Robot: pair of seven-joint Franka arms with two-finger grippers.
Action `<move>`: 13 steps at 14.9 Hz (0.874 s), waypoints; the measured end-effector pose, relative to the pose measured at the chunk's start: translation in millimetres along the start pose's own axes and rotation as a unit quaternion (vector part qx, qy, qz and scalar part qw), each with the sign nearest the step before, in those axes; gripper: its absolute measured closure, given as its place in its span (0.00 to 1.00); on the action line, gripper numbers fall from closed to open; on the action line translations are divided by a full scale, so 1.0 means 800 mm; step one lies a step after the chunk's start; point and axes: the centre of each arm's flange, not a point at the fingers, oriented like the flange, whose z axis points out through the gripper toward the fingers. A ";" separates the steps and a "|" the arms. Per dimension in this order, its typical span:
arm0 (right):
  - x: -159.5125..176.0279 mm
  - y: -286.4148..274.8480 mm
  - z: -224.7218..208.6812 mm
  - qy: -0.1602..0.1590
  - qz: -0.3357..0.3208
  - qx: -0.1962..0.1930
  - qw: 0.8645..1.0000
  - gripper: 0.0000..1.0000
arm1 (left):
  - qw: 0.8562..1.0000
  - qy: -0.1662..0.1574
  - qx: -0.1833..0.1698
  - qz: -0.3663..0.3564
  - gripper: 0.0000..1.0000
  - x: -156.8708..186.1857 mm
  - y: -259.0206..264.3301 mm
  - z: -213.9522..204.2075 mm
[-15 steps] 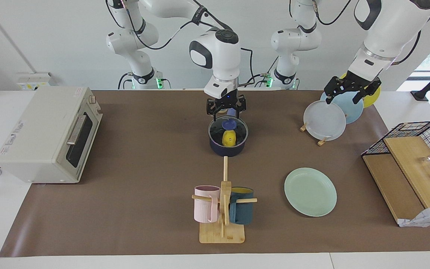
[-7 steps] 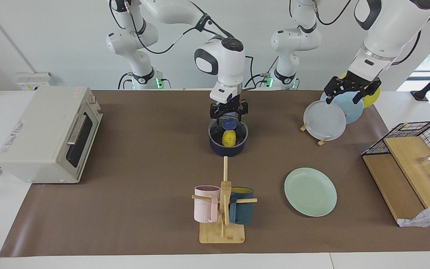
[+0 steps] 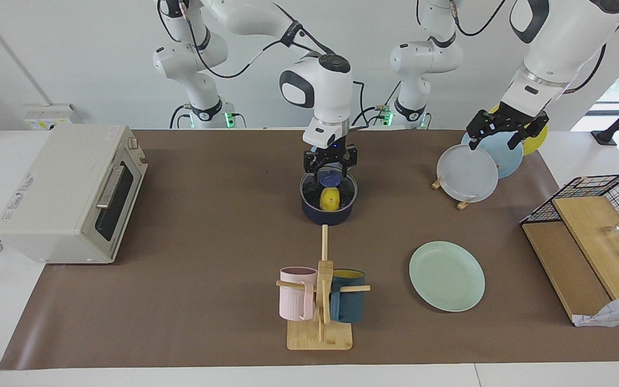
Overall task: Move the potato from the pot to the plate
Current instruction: 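Lift the glass lid off the pot with the right gripper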
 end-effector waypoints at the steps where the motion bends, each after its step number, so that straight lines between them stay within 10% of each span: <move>1: 0.000 0.000 0.000 0.000 0.000 0.000 1.000 0.15 | 1.000 0.000 0.000 0.000 0.00 0.000 0.000 0.000; 13: 0.002 0.000 -0.001 0.005 0.001 0.004 1.000 0.33 | 1.000 -0.001 0.000 0.004 0.00 0.000 0.005 0.001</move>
